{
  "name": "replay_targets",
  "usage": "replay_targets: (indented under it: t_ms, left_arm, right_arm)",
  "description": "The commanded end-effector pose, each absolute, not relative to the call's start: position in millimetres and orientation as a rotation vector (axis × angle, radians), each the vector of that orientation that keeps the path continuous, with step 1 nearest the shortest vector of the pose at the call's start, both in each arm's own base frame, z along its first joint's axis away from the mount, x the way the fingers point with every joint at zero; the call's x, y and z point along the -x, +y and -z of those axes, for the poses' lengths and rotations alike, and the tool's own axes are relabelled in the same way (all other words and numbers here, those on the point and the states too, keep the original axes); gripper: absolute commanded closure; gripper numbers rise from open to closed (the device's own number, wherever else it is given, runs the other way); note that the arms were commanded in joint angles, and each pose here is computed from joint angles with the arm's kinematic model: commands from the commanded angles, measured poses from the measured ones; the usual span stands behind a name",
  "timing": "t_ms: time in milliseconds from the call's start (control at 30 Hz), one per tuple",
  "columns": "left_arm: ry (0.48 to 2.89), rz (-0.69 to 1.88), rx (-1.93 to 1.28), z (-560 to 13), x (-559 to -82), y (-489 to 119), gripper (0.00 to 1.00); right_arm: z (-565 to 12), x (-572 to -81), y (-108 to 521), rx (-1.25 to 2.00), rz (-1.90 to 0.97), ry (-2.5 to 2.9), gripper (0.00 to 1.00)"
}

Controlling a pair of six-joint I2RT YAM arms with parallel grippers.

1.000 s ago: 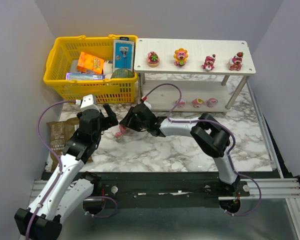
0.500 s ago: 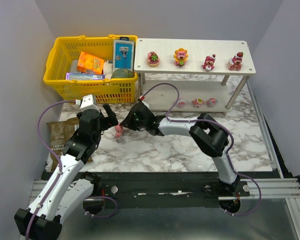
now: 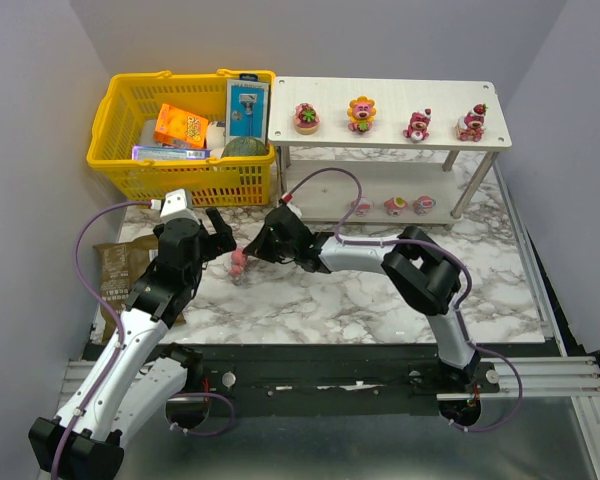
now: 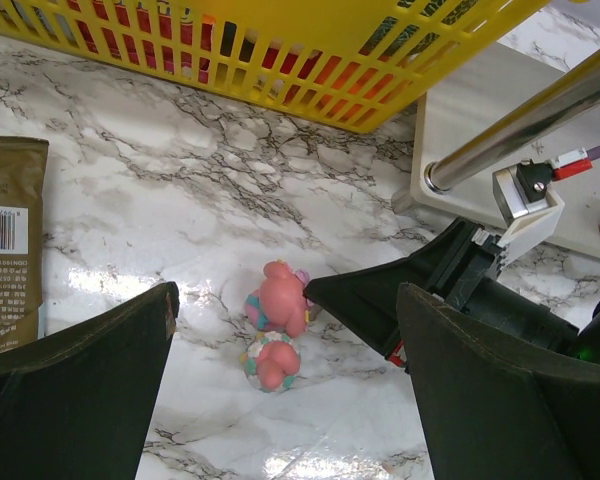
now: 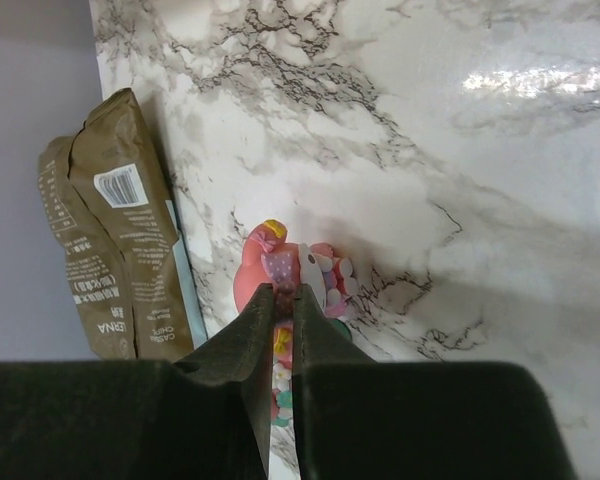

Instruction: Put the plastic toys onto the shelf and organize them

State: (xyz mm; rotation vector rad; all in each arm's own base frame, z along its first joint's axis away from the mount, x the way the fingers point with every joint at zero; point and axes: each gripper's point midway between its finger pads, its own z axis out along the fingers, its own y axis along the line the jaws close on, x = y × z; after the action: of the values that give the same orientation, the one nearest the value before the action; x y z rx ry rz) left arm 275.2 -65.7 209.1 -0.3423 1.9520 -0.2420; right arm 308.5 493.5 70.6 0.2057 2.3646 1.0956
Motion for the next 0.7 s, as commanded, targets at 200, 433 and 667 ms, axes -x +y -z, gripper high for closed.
replay_targets:
  t_ms: [200,433,667]
  left_arm:
    - [1.945,0.244,0.345,-211,-274,-65,0.01]
    - [1.951,0.246,0.341,-209,-274,-66,0.01]
    - [1.951,0.244,0.35,-209,-273,-65,0.01]
  right_arm:
    - [-99,-311,469,-0.325,-1.04,2.291,0.94]
    - [-97,-312,465,-0.308,-1.01,2.297,0.92]
    - [-98,-306,482,-0.181,-1.031,2.375,0.52]
